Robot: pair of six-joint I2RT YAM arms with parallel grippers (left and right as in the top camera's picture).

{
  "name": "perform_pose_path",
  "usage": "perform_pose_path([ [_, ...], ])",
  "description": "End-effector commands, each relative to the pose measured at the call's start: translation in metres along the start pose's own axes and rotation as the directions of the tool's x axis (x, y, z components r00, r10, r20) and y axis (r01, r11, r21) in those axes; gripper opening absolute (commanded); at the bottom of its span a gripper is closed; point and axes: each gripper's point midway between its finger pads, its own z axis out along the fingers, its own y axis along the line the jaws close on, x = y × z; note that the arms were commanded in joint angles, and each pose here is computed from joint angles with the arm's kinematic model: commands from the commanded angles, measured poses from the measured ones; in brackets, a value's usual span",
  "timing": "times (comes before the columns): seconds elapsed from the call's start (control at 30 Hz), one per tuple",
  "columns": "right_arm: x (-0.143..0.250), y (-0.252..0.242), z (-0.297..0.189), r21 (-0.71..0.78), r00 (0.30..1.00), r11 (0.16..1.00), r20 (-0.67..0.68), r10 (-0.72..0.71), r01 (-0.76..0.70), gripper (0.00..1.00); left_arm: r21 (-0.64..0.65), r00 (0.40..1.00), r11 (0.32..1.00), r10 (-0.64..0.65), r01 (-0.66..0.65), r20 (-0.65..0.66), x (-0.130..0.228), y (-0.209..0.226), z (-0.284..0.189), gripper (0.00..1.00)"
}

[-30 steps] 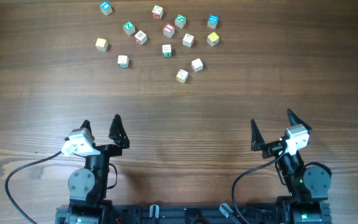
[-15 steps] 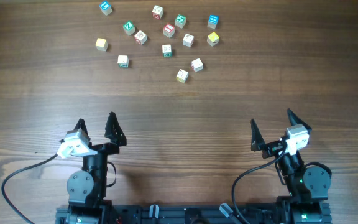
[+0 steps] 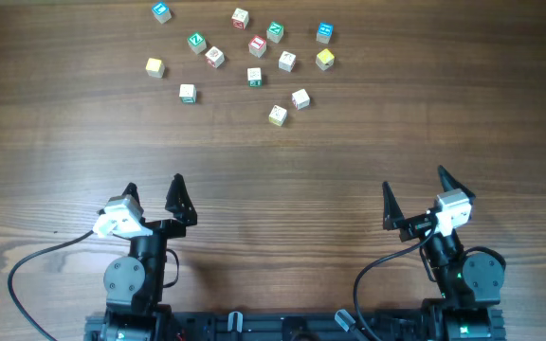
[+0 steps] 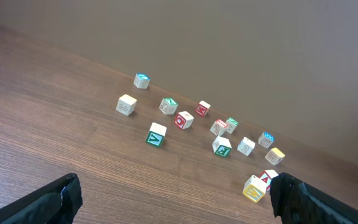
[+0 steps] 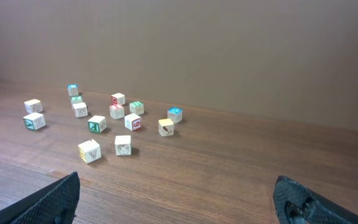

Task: Form a circle

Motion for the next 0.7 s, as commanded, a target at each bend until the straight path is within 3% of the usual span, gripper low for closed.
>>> perform_pose_path([
  [0.0, 0.0, 0.0, 0.0, 0.0, 1.0, 1.0, -0.001, 0.004, -0.004, 1.0, 0.018, 1.0, 1.0, -0.005, 0.005, -0.007, 0.001, -0.003, 0.0, 1.0],
  [0.3, 0.0, 0.0, 0.0, 0.0, 1.0, 1.0, -0.001, 0.004, -0.004, 1.0, 0.03, 1.0, 1.0, -0.004, 0.005, -0.019, 0.004, -0.005, 0.0, 1.0],
  [0.4, 0.0, 0.0, 0.0, 0.0, 1.0, 1.0, -0.001, 0.004, -0.004, 1.0, 0.18, 0.998, 0.984, 0.0, 0.01, -0.06, 0.008, -0.032, -0.004, 1.0],
  [0.47, 0.0, 0.0, 0.0, 0.0, 1.0, 1.0, -0.001, 0.004, -0.004, 1.0, 0.209, 0.996, 0.978, 0.004, 0.015, -0.091, 0.001, -0.042, -0.01, 1.0],
  [0.67, 0.0, 0.0, 0.0, 0.0, 1.0, 1.0, -0.001, 0.004, -0.004, 1.0, 0.098, 0.943, 0.995, 0.027, 0.006, -0.331, -0.091, -0.08, -0.027, 1.0],
])
